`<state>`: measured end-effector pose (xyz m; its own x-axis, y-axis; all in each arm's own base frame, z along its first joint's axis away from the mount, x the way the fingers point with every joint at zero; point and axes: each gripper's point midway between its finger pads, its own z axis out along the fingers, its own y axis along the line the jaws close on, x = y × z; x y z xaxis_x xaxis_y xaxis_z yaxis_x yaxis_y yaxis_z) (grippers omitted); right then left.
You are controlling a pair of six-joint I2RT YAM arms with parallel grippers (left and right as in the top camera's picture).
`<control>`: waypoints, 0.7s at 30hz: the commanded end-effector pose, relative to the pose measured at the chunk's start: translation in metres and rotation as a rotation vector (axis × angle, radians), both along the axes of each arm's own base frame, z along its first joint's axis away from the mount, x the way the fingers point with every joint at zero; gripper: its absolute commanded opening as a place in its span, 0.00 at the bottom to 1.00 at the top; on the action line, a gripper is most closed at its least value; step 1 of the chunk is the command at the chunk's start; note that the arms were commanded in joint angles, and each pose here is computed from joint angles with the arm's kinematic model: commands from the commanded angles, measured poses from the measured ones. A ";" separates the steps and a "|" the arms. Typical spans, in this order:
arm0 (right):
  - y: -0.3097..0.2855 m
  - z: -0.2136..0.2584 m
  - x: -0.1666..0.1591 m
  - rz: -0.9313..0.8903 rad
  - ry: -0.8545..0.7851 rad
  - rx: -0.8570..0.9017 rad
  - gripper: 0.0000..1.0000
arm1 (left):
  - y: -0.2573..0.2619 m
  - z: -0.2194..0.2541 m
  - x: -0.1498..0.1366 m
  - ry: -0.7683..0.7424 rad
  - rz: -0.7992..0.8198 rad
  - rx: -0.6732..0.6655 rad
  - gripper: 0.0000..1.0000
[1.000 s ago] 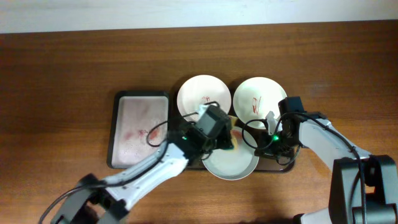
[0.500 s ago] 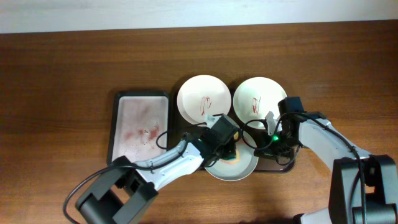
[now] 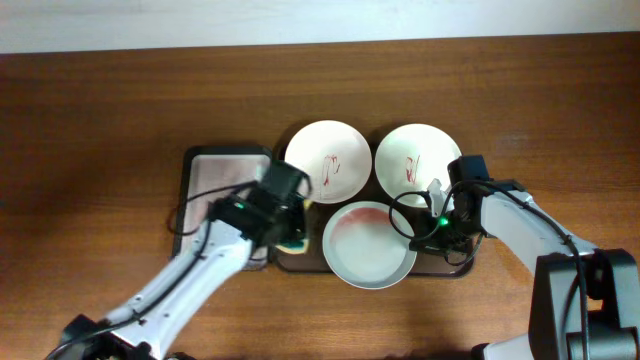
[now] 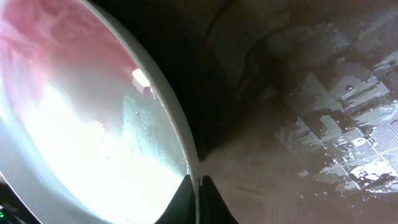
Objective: Clean dirty plates on tray and stack at the side
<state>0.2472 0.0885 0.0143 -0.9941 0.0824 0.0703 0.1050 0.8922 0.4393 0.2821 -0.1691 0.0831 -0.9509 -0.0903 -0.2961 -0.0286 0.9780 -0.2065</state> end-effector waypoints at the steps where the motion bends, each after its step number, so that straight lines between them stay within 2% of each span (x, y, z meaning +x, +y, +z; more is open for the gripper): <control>1: 0.000 0.008 0.005 0.039 -0.041 0.001 0.04 | 0.038 0.009 0.017 -0.026 -0.094 -0.013 0.00; 5: -0.002 0.045 0.019 0.055 -0.143 -0.010 0.04 | 0.087 0.009 0.033 -0.035 -0.026 -0.021 0.00; 8: -0.017 0.080 0.036 0.059 -0.257 -0.136 0.04 | 0.110 0.005 0.038 -0.031 0.003 -0.008 0.00; 13: -0.020 0.113 0.058 0.093 -0.381 -0.420 0.04 | 0.125 -0.027 0.037 0.048 -0.043 0.073 0.00; 17: 0.002 0.121 0.066 0.158 -0.468 -0.461 0.04 | 0.125 -0.048 0.034 0.115 -0.044 0.079 0.00; 21: 0.012 0.128 0.075 0.189 -0.555 -0.551 0.04 | 0.125 -0.053 0.036 0.118 -0.045 0.079 0.00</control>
